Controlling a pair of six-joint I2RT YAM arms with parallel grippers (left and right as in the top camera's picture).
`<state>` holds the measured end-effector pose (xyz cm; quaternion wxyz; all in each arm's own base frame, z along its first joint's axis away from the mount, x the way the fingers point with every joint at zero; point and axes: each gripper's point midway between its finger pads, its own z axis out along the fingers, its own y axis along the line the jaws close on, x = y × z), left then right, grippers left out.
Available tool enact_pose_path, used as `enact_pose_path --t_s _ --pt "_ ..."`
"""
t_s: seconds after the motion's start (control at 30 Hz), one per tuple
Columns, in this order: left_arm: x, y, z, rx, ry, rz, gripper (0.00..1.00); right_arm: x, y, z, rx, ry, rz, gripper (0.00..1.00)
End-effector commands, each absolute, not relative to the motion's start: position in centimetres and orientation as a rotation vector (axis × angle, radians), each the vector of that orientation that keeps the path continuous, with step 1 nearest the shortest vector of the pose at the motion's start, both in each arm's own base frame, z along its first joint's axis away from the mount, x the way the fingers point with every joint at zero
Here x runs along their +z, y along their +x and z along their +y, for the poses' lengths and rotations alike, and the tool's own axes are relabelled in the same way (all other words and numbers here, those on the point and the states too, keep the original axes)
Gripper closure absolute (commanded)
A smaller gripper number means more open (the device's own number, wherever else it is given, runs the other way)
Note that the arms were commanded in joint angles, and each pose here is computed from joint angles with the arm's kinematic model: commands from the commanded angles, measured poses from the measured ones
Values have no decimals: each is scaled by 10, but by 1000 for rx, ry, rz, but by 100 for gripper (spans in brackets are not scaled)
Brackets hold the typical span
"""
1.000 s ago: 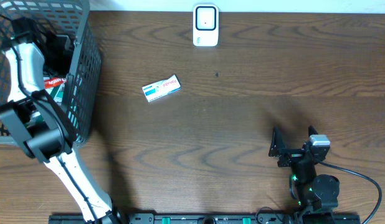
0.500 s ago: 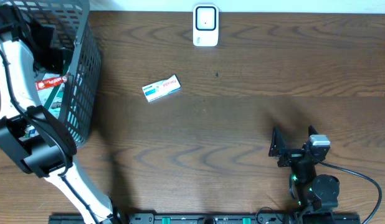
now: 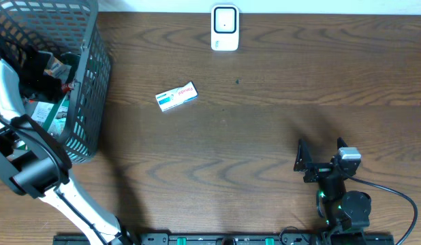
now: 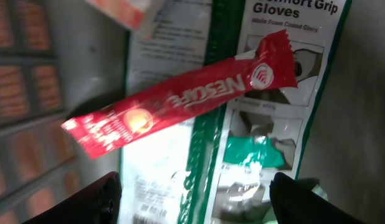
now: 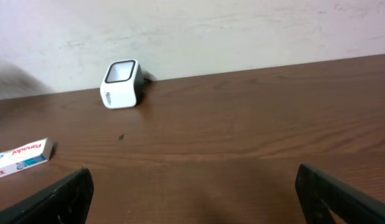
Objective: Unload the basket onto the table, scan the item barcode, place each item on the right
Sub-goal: 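Grasp the red Nescafe sachet in the basket with the left gripper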
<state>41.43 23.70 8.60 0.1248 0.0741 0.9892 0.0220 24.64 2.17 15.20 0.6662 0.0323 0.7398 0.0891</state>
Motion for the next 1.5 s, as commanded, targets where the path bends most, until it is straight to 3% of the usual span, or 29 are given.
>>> enact_pose_path --t_s 0.0,0.7,1.23,1.37,1.47 --pt "55 415 229 -37 296 2906 23 151 246 21 209 82 1674 1" --pt "41 463 235 4 325 2743 20 151 246 21 209 82 1674 1" --pt "33 476 226 -33 533 2644 17 151 246 21 209 82 1674 1" --pt "19 474 225 -59 531 2666 21 151 246 21 209 82 1674 1" --pt "6 472 223 -83 528 2685 35 151 246 21 209 82 1674 1"
